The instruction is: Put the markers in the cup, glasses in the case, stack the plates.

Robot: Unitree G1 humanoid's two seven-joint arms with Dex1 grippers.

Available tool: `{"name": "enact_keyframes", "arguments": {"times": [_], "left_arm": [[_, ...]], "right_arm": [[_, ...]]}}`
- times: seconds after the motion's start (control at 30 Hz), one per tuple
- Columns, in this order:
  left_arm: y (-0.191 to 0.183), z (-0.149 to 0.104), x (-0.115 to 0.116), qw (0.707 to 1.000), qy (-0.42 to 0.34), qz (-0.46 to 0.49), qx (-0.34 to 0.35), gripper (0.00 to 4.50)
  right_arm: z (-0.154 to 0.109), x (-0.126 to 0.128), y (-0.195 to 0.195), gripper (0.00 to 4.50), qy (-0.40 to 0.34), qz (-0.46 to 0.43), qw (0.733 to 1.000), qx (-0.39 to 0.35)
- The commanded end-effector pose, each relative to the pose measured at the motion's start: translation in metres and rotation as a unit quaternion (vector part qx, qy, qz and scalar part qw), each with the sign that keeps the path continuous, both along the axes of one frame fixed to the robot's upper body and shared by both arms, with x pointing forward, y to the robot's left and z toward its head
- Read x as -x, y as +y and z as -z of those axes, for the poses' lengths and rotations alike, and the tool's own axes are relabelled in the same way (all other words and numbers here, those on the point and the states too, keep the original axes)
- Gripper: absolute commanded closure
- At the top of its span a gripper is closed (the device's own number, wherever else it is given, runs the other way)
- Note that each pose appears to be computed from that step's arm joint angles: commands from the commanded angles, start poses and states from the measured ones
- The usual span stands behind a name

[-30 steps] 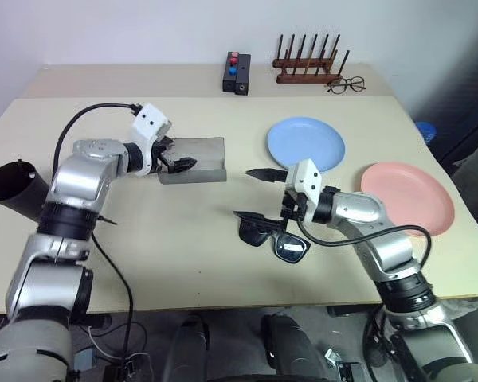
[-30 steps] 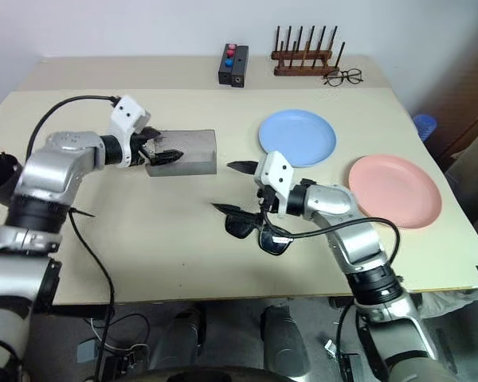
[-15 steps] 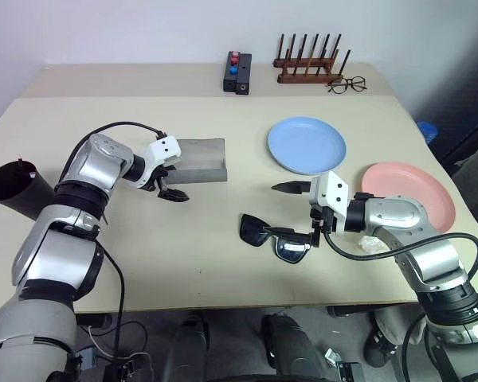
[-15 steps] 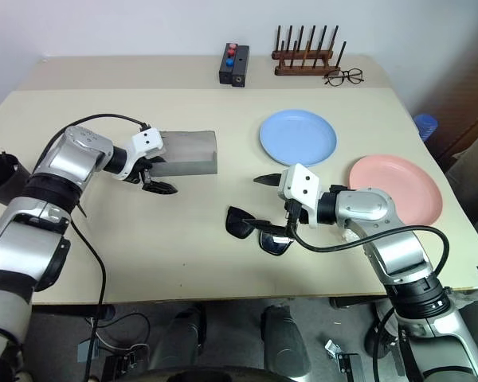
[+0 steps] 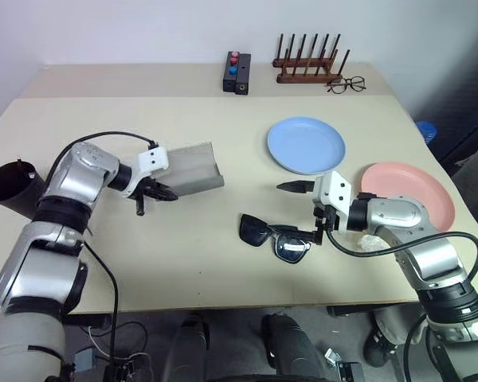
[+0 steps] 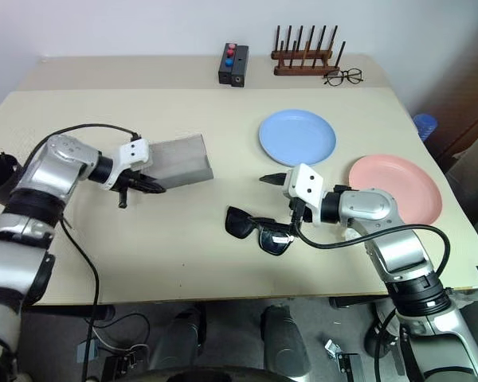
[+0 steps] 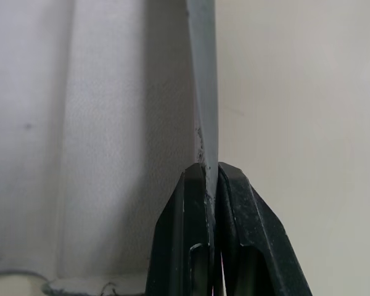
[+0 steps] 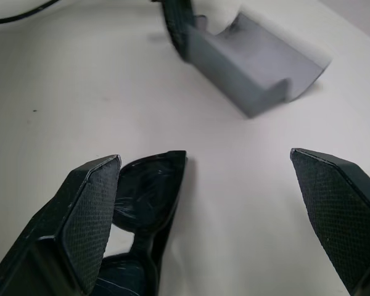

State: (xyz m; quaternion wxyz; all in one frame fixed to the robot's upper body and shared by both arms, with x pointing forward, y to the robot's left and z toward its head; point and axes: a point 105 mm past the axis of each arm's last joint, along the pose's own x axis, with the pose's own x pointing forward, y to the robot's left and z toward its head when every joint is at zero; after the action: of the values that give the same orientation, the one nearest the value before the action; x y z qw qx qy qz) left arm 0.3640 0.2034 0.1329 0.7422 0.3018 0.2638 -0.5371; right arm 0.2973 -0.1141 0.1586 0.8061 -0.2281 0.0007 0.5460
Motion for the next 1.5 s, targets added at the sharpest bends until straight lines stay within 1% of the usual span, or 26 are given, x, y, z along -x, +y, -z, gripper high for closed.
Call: {"name": "enact_keyframes", "arguments": {"times": [0.03, 0.17, 0.33, 0.43, 0.63, 0.67, 0.7, 0.77, 0.8, 0.83, 0.93, 1.0, 1.07, 1.13, 1.33, 1.4, 1.5], "left_arm": [[0.003, -0.013, 0.021, 0.999, -0.009, 0.043, 0.008, 4.38], [-0.002, -0.004, 0.057, 0.996, 0.018, 0.087, -0.008, 4.38], [-0.005, 0.001, 0.084, 0.994, 0.036, 0.106, -0.014, 4.38], [-0.006, 0.004, 0.09, 0.994, 0.039, 0.104, -0.018, 4.38], [-0.005, 0.007, 0.09, 0.994, 0.038, 0.097, -0.025, 4.38], [-0.005, 0.007, 0.089, 0.995, 0.037, 0.095, -0.023, 3.75], [-0.005, 0.006, 0.088, 0.995, 0.033, 0.094, -0.022, 3.44], [-0.006, 0.003, 0.084, 0.995, 0.019, 0.093, -0.02, 2.57], [-0.007, 0.001, 0.083, 0.996, 0.012, 0.092, -0.017, 1.98], [-0.008, -0.002, 0.08, 0.996, 0.001, 0.088, -0.01, 1.55], [-0.011, -0.017, 0.069, 0.997, -0.041, 0.065, 0.019, 1.55], [-0.018, -0.036, 0.055, 0.992, -0.099, 0.031, 0.068, 1.55], [-0.024, -0.048, 0.051, 0.985, -0.135, 0.013, 0.106, 1.55], [-0.029, -0.05, 0.061, 0.98, -0.151, 0.021, 0.125, 1.55], [-0.034, -0.037, 0.09, 0.978, -0.14, -0.003, 0.154, 1.55], [-0.033, -0.03, 0.1, 0.98, -0.129, -0.01, 0.153, 1.55], [-0.034, -0.026, 0.11, 0.98, -0.119, -0.012, 0.157, 1.55]], "right_arm": [[-0.012, 0.001, -0.003, 0.0, -0.029, -0.002, 1.0, 0.0], [-0.01, 0.004, 0.0, 0.0, -0.026, -0.004, 1.0, 0.0], [-0.006, 0.006, -0.001, 0.0, -0.015, -0.004, 1.0, 0.004], [-0.003, 0.007, -0.001, 0.0, -0.009, -0.007, 1.0, 0.01], [-0.002, 0.005, -0.001, 0.0, -0.007, -0.008, 1.0, 0.014], [-0.001, 0.005, -0.001, 0.0, -0.006, -0.008, 1.0, 0.016], [-0.001, 0.005, -0.002, 0.0, -0.004, -0.008, 1.0, 0.02], [0.001, 0.007, -0.004, 0.0, 0.012, -0.007, 1.0, 0.025], [0.002, 0.008, -0.005, 0.0, 0.024, -0.007, 0.999, 0.027], [0.002, 0.01, -0.006, 0.0, 0.036, -0.007, 0.999, 0.031], [0.007, 0.012, -0.012, 0.0, 0.058, 0.006, 0.996, 0.062], [0.013, 0.012, -0.018, 0.0, 0.063, 0.025, 0.993, 0.095], [0.018, 0.012, -0.022, 0.0, 0.063, 0.038, 0.99, 0.117], [0.021, 0.012, -0.022, 0.0, 0.058, 0.05, 0.989, 0.125], [0.033, 0.018, -0.014, 0.0, 0.074, 0.085, 0.983, 0.148], [0.034, 0.013, -0.008, 0.0, 0.062, 0.112, 0.979, 0.158], [0.036, 0.008, 0.0, 0.0, 0.049, 0.138, 0.975, 0.169]]}}
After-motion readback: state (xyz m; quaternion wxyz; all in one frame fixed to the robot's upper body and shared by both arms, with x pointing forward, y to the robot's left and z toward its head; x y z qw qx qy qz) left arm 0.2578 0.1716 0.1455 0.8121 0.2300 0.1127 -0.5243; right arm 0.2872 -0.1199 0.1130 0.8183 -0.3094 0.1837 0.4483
